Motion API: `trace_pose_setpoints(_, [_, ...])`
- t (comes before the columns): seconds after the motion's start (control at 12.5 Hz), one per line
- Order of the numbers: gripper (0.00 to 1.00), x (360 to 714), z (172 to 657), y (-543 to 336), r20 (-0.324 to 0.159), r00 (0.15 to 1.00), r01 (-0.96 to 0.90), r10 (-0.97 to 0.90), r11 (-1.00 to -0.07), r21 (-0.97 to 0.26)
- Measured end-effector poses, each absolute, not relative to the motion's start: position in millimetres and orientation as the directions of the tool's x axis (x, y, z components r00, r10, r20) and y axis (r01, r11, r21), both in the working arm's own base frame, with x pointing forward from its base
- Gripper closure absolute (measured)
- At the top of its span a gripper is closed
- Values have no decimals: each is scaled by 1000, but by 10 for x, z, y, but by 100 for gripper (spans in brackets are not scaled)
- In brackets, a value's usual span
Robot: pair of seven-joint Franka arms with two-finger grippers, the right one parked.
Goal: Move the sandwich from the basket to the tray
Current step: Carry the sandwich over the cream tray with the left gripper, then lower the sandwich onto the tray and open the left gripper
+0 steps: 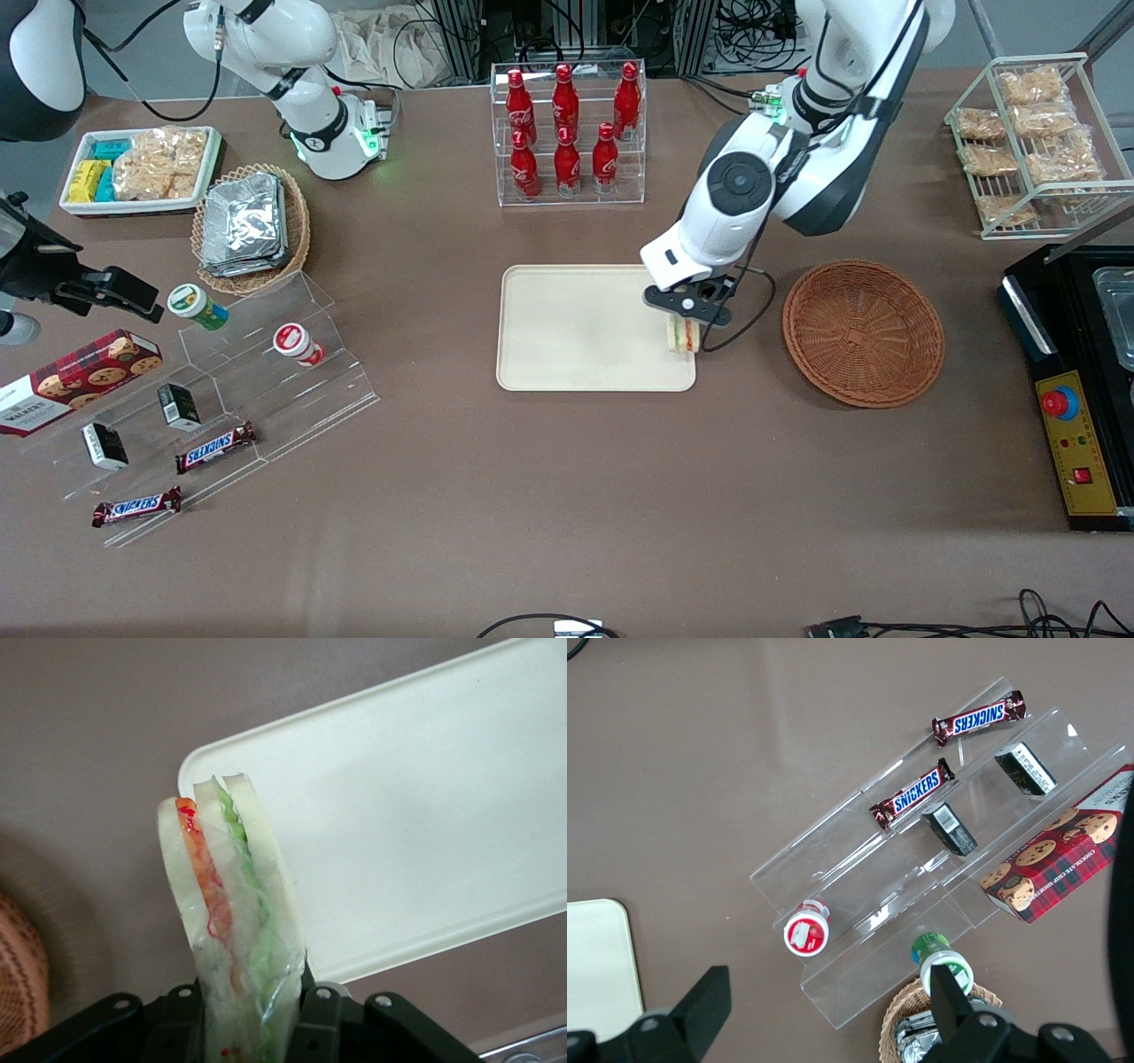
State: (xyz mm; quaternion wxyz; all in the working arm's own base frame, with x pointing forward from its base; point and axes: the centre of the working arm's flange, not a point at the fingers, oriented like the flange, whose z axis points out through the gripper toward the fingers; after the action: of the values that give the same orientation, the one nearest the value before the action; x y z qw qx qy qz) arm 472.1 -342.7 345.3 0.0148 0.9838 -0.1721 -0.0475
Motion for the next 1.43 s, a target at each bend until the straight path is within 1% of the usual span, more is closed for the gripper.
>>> trace_pose_setpoints(0.08, [66, 4704, 3329, -3466, -104, 933, -342, -344, -939, 44])
trace_pose_setpoints(0.24, [66, 4679, 3152, -3537, -114, 929, -349, -353, -936, 47])
trace_pose_setpoints(0.56, [66, 4537, 2844, -3761, -96, 930, -350, -354, -935, 54])
trace_pose_setpoints(0.72, [66, 4444, 2623, -3843, -110, 923, -367, -368, -930, 33])
trace_pose_setpoints(1.04, [66, 4394, 2278, -3836, -146, 912, -389, -384, -921, -9])
trace_pose_setpoints(1.2, [66, 4386, 2211, -3848, -146, 911, -391, -386, -920, -8])
trace_pose_setpoints(1.28, [61, 4382, 2192, -3849, -148, 910, -392, -386, -920, -8])
trace_pose_setpoints(1.36, [61, 4380, 2183, -3849, -150, 910, -393, -387, -920, -9])
trace_pose_setpoints(1.43, [52, 4378, 2180, -3850, -149, 908, -398, -392, -917, -13])
